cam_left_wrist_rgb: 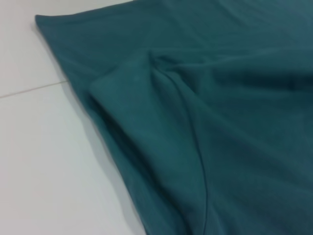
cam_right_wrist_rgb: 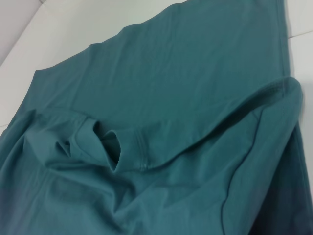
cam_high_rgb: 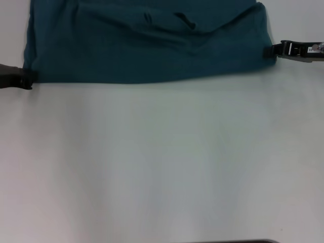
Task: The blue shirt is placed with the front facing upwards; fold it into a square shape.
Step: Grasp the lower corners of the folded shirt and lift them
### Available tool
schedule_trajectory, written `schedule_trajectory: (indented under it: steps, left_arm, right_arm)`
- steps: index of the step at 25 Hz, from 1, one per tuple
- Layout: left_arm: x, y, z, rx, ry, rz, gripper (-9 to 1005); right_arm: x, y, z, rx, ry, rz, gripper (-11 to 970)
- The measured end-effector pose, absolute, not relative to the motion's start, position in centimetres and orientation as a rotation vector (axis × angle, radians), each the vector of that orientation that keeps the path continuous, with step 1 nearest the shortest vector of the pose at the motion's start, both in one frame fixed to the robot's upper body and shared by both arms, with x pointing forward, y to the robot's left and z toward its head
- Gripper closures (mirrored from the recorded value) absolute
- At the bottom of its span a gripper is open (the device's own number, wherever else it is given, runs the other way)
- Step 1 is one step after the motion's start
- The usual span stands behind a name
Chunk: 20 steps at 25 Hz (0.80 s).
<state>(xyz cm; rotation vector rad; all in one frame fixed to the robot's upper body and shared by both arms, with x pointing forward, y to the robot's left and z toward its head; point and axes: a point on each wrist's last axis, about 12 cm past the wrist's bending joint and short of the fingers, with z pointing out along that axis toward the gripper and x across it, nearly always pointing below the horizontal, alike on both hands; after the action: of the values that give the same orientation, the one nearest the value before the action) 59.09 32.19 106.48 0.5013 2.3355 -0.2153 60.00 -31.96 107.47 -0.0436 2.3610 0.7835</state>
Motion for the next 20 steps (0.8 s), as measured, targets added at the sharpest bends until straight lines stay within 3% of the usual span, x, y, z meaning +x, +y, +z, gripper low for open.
schedule_trajectory:
  steps: [7, 20]
  left_arm:
    - [59.3, 32.0, 106.8, 0.514, 2.329, -0.215, 964]
    - [58.8, 33.5, 107.6, 0.517, 2.349, -0.251, 963]
  right_arm:
    - [60.0, -32.0, 107.5, -0.043, 2.361, 0.783, 905]
    - [58.0, -33.3, 106.6, -0.031, 2.338, 0.83, 903]
